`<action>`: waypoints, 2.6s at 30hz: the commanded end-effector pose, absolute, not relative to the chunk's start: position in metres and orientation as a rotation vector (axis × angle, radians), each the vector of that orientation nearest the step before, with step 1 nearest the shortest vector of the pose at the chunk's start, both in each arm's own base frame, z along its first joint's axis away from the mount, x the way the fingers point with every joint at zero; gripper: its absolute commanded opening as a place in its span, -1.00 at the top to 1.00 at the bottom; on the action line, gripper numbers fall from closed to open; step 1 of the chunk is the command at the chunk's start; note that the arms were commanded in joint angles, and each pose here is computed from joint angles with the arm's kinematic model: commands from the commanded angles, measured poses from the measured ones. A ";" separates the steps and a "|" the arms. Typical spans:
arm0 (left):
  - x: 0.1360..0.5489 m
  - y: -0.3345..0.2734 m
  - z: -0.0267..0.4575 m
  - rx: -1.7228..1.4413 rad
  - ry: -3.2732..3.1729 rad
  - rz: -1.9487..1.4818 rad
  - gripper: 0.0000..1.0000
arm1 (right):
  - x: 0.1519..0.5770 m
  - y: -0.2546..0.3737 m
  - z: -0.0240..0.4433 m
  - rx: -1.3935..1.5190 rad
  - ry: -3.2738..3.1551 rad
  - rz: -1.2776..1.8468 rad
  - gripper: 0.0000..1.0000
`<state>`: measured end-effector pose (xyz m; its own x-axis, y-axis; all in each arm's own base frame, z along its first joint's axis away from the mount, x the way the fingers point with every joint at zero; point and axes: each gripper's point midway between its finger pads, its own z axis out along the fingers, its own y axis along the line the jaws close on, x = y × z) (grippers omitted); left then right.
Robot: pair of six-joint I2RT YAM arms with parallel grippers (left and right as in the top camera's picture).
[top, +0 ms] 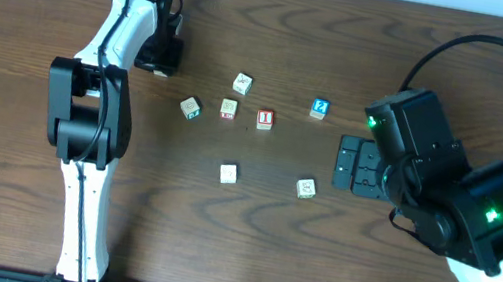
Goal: Spell out Ai2
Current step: 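Grasp the red 'A' block with the left gripper, then carry the 'A' block with the left gripper toward the 'I' block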
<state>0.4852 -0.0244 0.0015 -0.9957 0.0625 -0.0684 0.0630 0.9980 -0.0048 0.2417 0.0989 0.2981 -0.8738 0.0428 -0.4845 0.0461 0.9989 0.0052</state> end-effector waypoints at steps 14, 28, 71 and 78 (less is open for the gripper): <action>0.478 -0.030 0.043 -0.032 3.040 -0.066 0.55 | 0.243 0.095 0.303 0.056 2.616 -0.033 -0.99; 0.424 -0.060 0.179 -0.182 2.893 0.109 0.57 | 0.243 0.092 0.311 0.084 2.574 -0.011 -0.99; 0.342 -0.203 0.012 -0.132 2.954 0.007 0.50 | 0.182 0.040 0.337 0.248 2.496 0.017 -0.99; 0.354 -0.197 0.007 -0.146 2.893 0.049 0.49 | 0.183 0.041 0.338 0.249 2.490 0.023 -0.98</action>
